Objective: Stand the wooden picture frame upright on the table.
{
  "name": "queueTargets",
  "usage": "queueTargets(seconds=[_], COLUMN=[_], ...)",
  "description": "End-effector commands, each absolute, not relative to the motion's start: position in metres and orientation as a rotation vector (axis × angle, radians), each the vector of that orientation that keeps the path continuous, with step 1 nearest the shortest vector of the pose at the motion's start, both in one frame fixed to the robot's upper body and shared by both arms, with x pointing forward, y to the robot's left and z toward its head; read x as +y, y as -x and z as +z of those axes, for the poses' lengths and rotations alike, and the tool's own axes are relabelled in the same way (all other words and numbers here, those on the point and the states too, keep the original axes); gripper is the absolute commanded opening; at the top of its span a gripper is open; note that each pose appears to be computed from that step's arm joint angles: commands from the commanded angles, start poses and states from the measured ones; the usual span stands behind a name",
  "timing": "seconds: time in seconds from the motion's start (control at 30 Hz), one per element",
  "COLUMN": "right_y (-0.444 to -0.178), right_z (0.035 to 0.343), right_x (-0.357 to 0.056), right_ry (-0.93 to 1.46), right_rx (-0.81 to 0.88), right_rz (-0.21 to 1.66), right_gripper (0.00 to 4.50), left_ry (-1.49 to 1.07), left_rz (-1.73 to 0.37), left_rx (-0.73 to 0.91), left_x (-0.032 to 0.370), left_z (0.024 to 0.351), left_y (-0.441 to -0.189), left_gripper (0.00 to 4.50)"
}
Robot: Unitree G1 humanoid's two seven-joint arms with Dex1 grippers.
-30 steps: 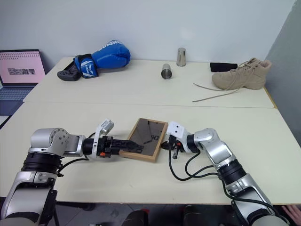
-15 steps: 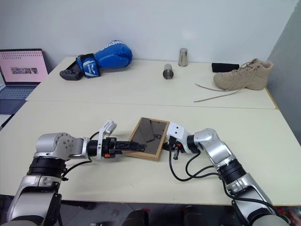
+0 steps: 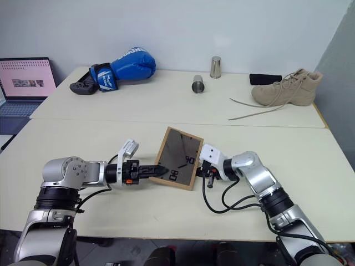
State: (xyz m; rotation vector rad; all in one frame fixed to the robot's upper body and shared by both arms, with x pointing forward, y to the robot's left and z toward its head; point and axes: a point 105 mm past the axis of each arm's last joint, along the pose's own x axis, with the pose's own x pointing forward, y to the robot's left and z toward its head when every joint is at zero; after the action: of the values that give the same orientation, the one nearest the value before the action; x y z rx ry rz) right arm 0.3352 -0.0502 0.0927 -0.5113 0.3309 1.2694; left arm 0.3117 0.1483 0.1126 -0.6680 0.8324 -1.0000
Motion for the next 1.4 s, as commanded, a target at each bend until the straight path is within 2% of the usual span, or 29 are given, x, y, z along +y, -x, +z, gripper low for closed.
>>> queueTargets(seconds=[0.03,0.2,0.33,0.4,0.47,0.53,0.67,0.87,1.07,1.4], right_y=[-0.341,-0.346,-0.345,-0.346,-0.345,-0.345,-0.358,-0.364,-0.368,-0.341], right_z=[0.107,0.126,0.149,0.163,0.209,0.233,0.25,0.249,0.246,0.254], right_x=[-0.076,-0.12,-0.131,-0.13,-0.112,-0.102,-0.09,-0.07,-0.05,-0.011], right_ry=[0.526,0.49,0.426,0.365,0.127,0.021,-0.036,-0.032,-0.016,0.007], right_rx=[0.302,0.327,0.312,0.296,0.213,0.176,0.153,0.15,0.139,0.089], right_rz=[1.206,1.119,1.118,1.123,1.194,1.237,1.234,1.266,1.282,1.437], right_gripper=[0.0,0.0,0.64,1.1,1.59,2.07,3.08,4.46,4.46,4.46], left_ry=[0.66,0.625,0.615,0.607,0.568,0.554,0.544,0.527,0.519,0.518], left_rz=[-1.043,-1.051,-1.02,-1.011,-0.997,-0.99,-1.002,-1.009,-1.021,-1.017], left_rx=[0.752,0.609,0.511,0.477,0.436,0.414,0.395,0.393,0.388,0.388], left_x=[0.14,0.137,0.138,0.138,0.139,0.139,0.136,0.135,0.133,0.131], left_z=[0.133,0.158,0.172,0.176,0.181,0.184,0.189,0.192,0.195,0.193], left_y=[-0.312,-0.313,-0.315,-0.314,-0.312,-0.311,-0.309,-0.307,-0.306,-0.307], left_gripper=[1.3,1.3,1.3,1.3,1.3,1.3,1.3,1.3,1.3,1.3])
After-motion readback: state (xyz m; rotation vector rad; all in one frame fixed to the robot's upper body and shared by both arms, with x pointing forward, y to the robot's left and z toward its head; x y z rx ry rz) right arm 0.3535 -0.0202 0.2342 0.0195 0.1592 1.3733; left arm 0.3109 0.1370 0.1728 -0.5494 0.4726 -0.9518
